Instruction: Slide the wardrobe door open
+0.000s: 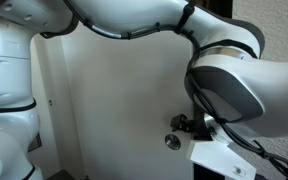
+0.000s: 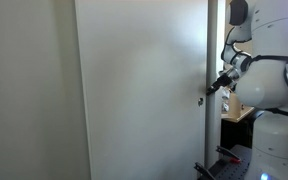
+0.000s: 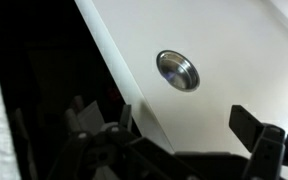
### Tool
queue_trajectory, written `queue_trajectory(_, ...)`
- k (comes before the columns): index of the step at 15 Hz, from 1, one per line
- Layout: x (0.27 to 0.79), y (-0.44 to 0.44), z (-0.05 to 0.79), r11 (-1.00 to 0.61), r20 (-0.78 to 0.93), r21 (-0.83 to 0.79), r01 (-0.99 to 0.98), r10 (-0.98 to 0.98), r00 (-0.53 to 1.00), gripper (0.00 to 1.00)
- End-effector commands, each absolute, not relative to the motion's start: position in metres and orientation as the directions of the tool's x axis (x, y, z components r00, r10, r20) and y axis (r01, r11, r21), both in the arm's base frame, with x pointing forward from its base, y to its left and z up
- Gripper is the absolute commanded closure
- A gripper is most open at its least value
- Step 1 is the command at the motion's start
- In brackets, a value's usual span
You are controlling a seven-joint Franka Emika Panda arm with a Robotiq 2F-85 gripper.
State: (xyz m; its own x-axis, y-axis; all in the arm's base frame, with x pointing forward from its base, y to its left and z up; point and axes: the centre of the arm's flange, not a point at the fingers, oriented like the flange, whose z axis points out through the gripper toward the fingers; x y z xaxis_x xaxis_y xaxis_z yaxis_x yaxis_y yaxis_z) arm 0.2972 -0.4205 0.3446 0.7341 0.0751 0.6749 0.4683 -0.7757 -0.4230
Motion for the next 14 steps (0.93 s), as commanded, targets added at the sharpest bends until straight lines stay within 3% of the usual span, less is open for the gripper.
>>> queue_trajectory(1, 0.287, -0.414, 0.34, -0.76, 0.731, -0.397, 0.514, 0.076, 0.678, 0.0)
queue_trajectory(14, 0.281, -0.374, 0.339, -0.694, 0.784, -0.383, 0.61, 0.106, 0.612, 0.0)
